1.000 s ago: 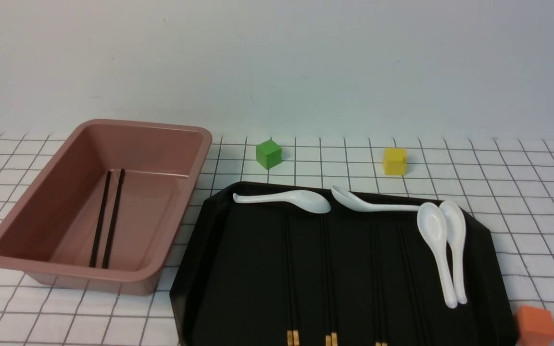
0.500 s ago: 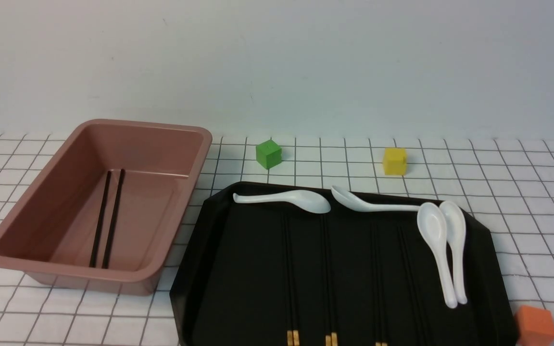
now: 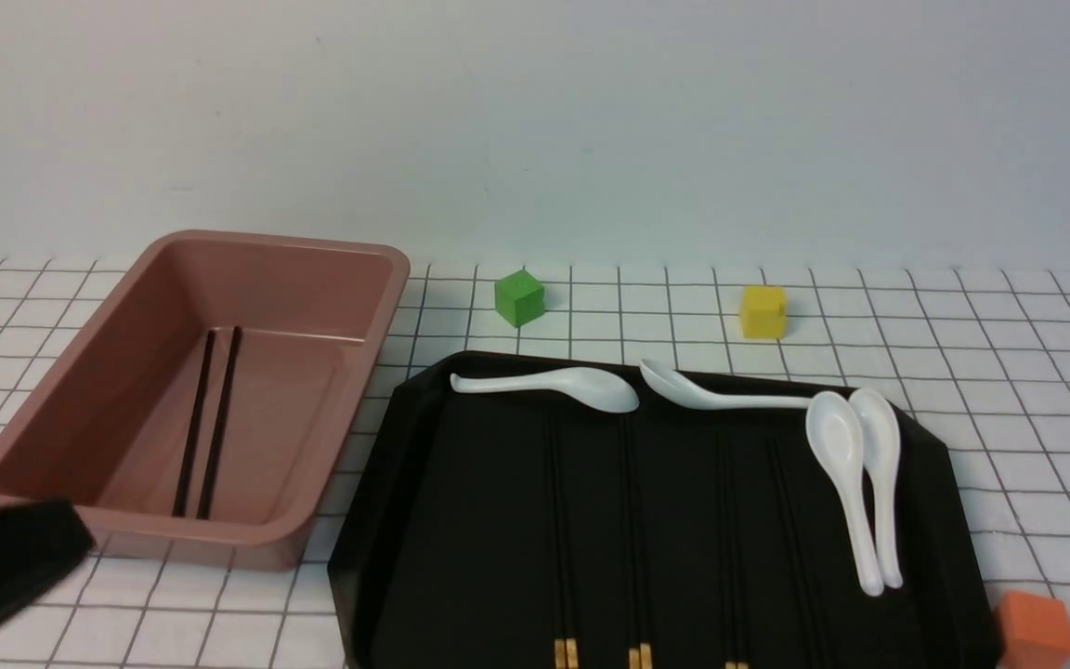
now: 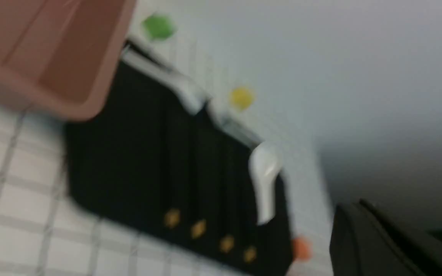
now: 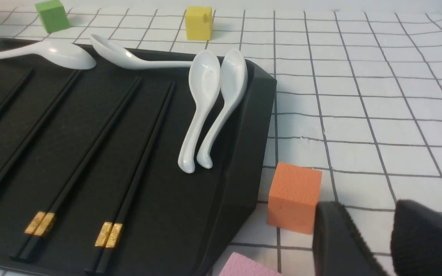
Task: On white black tablecloth take chopsticks from black tray and put them in box.
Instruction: 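Reach over to the black tray and grasp a pair of chopsticks with the left gripper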
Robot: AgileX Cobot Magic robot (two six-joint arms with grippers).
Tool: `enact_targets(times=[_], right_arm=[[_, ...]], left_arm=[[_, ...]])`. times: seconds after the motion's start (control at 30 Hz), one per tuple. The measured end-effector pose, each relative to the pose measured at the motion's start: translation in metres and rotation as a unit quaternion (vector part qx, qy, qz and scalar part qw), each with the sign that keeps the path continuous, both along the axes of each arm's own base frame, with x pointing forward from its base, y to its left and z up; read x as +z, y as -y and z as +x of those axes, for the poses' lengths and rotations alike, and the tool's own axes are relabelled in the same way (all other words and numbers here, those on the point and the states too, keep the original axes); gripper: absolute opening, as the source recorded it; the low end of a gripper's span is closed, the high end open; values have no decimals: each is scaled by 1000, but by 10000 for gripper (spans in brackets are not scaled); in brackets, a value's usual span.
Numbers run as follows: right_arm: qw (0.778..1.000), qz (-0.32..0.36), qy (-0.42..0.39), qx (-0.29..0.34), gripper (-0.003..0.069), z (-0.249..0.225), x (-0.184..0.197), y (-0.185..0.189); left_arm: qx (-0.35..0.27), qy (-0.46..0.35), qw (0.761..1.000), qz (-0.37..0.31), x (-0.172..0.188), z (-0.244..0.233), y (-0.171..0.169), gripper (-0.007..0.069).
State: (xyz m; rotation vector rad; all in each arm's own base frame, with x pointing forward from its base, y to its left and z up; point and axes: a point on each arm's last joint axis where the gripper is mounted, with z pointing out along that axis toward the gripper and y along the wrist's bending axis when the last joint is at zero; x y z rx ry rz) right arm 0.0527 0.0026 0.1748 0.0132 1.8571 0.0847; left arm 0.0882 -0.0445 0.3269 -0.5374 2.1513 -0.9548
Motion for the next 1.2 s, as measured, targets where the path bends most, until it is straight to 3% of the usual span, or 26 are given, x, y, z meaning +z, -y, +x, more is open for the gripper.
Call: enact_targets(times=[0.07,0.13,0.27,0.47,0.5,0.67,0.83,1.2], right_arm=[[1000,0,0,0,240,0,0,0],[1000,0,0,0,240,0,0,0],[1000,0,0,0,240,0,0,0],[1000,0,0,0,240,0,0,0],[1000,0,0,0,240,0,0,0],[1000,0,0,0,240,0,0,0],[1000,0,0,0,240,0,0,0],[1000,0,0,0,240,0,0,0]], left_arm=[[-30,-95,994,42,-7,20,3,-13],[-66,-212,973,67,-20,52,7,-13],[-137,-286,946,63,-41,93,26,-4],[-218,-299,926,78,-69,124,85,78],[-234,-301,919,99,-80,132,109,115],[-242,-309,906,160,-104,150,161,230],[-242,-295,892,242,-123,170,207,298],[-199,-232,891,337,-137,203,233,309]])
